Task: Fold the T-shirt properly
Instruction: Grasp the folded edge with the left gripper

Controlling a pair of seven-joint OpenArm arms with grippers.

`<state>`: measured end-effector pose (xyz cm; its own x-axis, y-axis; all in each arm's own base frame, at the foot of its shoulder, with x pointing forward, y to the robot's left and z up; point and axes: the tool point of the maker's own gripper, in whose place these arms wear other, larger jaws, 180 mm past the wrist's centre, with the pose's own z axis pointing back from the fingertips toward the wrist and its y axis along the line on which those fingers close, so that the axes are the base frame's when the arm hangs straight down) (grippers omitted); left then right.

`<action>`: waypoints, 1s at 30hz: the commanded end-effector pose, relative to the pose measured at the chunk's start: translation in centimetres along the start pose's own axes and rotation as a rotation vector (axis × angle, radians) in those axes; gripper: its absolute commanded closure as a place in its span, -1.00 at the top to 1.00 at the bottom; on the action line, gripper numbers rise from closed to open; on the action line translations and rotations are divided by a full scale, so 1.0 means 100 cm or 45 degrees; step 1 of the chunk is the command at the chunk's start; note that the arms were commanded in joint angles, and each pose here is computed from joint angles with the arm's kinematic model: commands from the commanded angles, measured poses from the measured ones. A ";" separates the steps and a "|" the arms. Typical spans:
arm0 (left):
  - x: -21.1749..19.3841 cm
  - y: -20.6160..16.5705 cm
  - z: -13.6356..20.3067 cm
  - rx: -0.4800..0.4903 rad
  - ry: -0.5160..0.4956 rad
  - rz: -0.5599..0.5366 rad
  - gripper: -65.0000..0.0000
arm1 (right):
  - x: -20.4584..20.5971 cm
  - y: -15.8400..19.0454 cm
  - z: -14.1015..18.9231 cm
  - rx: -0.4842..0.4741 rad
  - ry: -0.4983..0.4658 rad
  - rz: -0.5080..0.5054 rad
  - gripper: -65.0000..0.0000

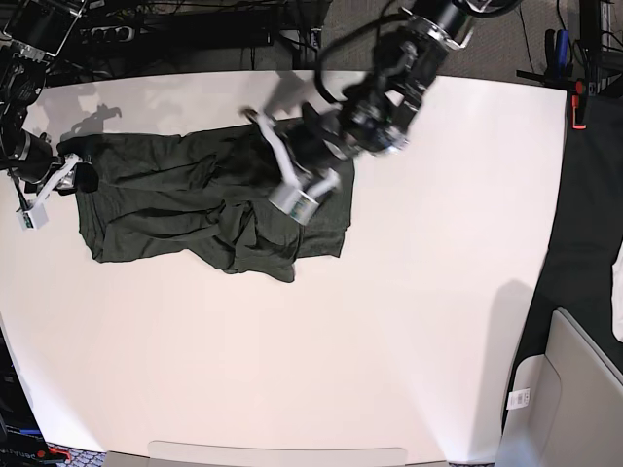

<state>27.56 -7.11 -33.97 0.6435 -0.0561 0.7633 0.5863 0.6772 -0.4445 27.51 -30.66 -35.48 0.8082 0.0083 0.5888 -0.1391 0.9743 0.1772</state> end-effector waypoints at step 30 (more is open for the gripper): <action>-0.005 0.033 -0.020 0.069 0.030 0.100 -0.69 | 0.020 -0.003 0.009 -0.011 -0.070 0.040 -0.24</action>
<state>28.96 -5.90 -38.43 0.7338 -0.0415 0.6781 0.4847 0.7313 -0.4798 27.62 -30.65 -35.39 0.8064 0.0088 0.5913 -0.1399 0.9743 0.1763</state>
